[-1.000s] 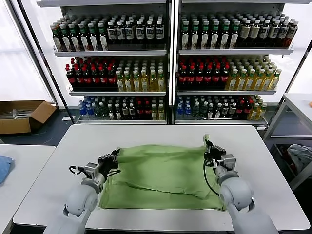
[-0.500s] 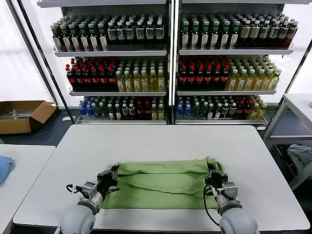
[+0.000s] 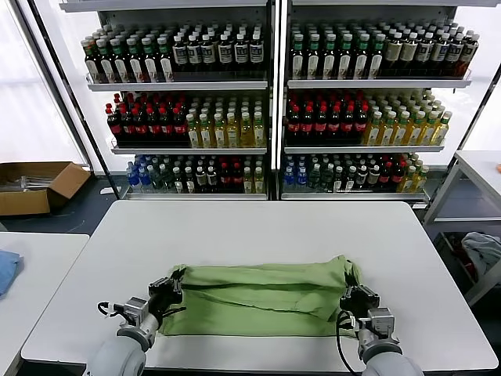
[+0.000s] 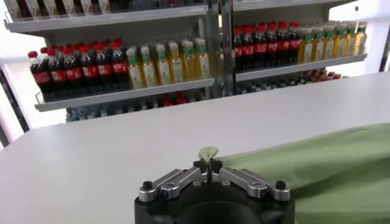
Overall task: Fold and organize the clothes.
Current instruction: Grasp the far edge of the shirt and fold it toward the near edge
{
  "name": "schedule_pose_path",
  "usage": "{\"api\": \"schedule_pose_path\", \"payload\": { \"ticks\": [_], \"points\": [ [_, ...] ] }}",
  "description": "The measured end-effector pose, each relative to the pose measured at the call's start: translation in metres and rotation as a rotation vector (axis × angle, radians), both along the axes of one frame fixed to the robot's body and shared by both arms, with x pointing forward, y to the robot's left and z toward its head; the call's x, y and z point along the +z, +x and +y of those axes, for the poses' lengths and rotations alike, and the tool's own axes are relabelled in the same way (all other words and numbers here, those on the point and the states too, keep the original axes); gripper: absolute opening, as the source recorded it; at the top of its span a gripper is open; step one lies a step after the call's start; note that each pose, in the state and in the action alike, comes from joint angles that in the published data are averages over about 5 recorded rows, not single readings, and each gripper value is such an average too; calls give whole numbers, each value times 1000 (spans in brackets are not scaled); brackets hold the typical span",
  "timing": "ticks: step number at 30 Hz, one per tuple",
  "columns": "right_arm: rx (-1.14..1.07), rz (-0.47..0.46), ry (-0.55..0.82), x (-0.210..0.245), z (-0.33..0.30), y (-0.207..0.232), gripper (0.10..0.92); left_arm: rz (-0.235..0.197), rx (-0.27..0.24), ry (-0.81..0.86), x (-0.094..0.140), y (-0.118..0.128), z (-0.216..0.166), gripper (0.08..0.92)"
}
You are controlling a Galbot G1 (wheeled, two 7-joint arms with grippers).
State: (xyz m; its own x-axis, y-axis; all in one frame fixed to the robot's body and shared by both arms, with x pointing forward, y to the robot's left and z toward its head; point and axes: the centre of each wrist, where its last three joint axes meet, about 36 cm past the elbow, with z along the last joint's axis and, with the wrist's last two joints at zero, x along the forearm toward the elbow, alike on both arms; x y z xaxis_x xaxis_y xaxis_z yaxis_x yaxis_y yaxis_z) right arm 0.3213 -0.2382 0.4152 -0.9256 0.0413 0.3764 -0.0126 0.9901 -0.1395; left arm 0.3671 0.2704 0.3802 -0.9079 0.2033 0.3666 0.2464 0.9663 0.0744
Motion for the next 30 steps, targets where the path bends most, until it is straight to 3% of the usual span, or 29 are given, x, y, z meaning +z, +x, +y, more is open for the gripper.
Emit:
{"api": "schedule_pose_path", "payload": {
  "ticks": [8, 13, 21, 30],
  "points": [
    [-6, 27, -28, -12, 2, -1, 106, 21, -3, 14, -9, -9, -2, 98],
    [-14, 51, -54, -19, 1, -3, 119, 27, 3, 34, -7, -14, -3, 201],
    [-25, 43, -63, -18, -2, -8, 345, 9, 20, 57, 4, -21, -8, 444],
    [-57, -124, 3, 30, -7, -7, 605, -49, 56, 53, 25, -28, -12, 695]
  ]
}}
